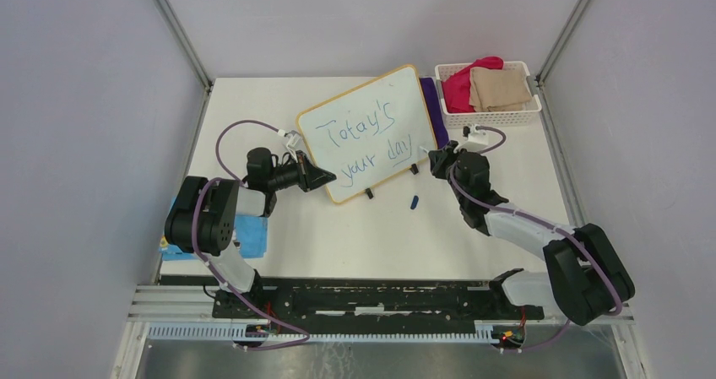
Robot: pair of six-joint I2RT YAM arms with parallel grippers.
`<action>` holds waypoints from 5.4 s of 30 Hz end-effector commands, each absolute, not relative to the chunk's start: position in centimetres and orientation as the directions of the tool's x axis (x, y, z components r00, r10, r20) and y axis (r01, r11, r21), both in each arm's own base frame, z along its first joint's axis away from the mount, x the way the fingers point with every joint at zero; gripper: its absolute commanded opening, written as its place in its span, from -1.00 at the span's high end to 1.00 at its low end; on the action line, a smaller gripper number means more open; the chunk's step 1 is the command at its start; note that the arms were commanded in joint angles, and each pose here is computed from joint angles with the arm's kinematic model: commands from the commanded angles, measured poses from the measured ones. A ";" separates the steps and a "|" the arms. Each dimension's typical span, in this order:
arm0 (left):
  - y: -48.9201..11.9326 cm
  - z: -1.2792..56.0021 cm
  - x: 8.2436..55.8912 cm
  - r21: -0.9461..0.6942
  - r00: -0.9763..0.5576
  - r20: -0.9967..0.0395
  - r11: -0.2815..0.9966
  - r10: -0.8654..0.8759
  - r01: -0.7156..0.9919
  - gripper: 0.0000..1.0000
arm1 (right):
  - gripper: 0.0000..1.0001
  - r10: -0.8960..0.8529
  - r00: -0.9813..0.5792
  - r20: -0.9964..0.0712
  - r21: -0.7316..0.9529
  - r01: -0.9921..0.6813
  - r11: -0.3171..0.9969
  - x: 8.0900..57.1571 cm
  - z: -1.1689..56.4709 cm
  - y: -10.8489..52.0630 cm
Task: Write a sentence on the whiteboard
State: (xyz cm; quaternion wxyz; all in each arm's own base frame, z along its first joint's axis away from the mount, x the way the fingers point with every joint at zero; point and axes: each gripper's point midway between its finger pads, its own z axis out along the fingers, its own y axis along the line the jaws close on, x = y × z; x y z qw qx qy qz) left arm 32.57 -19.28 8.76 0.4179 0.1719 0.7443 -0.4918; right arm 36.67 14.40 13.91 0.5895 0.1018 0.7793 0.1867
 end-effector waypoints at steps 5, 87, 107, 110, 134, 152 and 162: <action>-18.8 5.4 32.0 -0.626 -0.674 -0.728 0.519 -0.123 0.582 0.96 | 1.00 0.415 -0.225 -0.881 0.444 -0.094 0.891 38.4 16.6 15.1; -19.2 5.0 31.8 -0.619 -0.684 -0.723 0.525 -0.092 0.584 0.96 | 1.00 0.409 -0.246 -0.879 0.445 -0.110 0.889 37.5 16.6 14.9; -18.8 6.3 32.2 -0.578 -0.639 -0.761 0.559 -0.108 0.594 0.15 | 1.00 0.405 -0.177 -0.897 0.434 -0.178 0.883 30.8 20.5 12.9; -18.4 7.0 32.3 -0.550 -0.617 -0.780 0.583 -0.104 0.598 0.00 | 1.00 0.399 -0.179 -0.899 0.429 -0.188 0.884 30.4 20.7 12.9; -1.3 24.8 27.0 -0.421 -0.157 -0.870 0.870 -0.468 -0.258 -0.99 | 1.00 0.362 -0.173 -0.916 0.397 -0.264 0.879 27.5 22.9 12.9; -19.5 24.6 22.9 -0.360 -0.454 -0.866 0.891 -0.208 0.278 -0.99 | 1.00 0.238 -0.124 -0.963 0.254 -0.140 0.957 26.5 21.8 10.0; -30.4 20.8 23.1 -0.055 -0.504 -0.849 0.924 0.156 0.378 -0.99 | 1.00 0.182 -0.058 -0.982 0.182 -0.001 0.983 24.8 21.9 5.6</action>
